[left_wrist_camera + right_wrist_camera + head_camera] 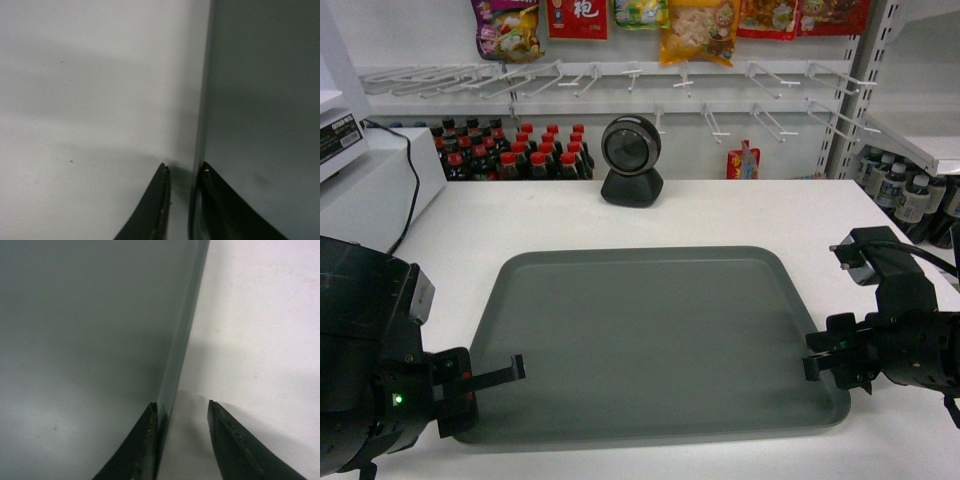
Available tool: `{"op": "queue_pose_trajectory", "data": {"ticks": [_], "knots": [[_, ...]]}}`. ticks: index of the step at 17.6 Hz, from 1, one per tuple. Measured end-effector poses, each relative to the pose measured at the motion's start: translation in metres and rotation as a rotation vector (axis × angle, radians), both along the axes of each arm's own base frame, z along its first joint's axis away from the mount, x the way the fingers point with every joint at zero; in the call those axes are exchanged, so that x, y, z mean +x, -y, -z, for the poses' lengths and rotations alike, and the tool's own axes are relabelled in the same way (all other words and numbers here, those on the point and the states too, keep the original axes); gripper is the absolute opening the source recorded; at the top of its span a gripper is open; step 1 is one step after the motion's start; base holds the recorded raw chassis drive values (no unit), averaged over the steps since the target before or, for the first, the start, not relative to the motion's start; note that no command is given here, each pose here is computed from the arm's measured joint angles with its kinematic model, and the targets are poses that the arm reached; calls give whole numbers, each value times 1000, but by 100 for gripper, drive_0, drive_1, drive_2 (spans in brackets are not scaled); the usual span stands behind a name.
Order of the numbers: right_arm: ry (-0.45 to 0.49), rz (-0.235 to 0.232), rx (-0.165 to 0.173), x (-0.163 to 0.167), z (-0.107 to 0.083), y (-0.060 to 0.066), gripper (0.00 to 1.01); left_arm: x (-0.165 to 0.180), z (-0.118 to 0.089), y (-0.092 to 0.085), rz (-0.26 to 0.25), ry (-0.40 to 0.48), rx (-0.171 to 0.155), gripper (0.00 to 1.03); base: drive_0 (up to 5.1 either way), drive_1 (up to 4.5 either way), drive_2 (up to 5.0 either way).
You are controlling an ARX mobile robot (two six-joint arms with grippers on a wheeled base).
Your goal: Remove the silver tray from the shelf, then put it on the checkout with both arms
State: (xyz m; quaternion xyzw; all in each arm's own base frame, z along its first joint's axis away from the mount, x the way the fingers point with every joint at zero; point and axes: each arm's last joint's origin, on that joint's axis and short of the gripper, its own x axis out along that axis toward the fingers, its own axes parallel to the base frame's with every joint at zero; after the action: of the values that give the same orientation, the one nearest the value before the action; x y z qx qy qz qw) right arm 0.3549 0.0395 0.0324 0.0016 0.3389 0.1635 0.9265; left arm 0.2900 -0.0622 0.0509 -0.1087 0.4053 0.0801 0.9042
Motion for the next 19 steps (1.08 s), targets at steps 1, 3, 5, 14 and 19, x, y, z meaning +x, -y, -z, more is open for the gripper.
{"op": "queue_pose_trajectory", "data": {"ticks": [1,3,5,14,19], "knots": [[26,3,-9,-1,0,1,36,0,0,0,-7,1,4,27,0,0,0],[49,11,-21,-2,-2,6,54,-7,-10,-6,-50,25,36,45,0,0,0],[190,108,-60,-4,2,10,60,-12,-38,-10,-109,119,85,63,0,0,0],[355,301,-67,-117,-41,35,2,-64,-64,-39,163,690,196,18,0,0,0],[524,334,-41,-156,-81,41,2,-104,-90,-51,157,829,208,1,0,0,0]]}}
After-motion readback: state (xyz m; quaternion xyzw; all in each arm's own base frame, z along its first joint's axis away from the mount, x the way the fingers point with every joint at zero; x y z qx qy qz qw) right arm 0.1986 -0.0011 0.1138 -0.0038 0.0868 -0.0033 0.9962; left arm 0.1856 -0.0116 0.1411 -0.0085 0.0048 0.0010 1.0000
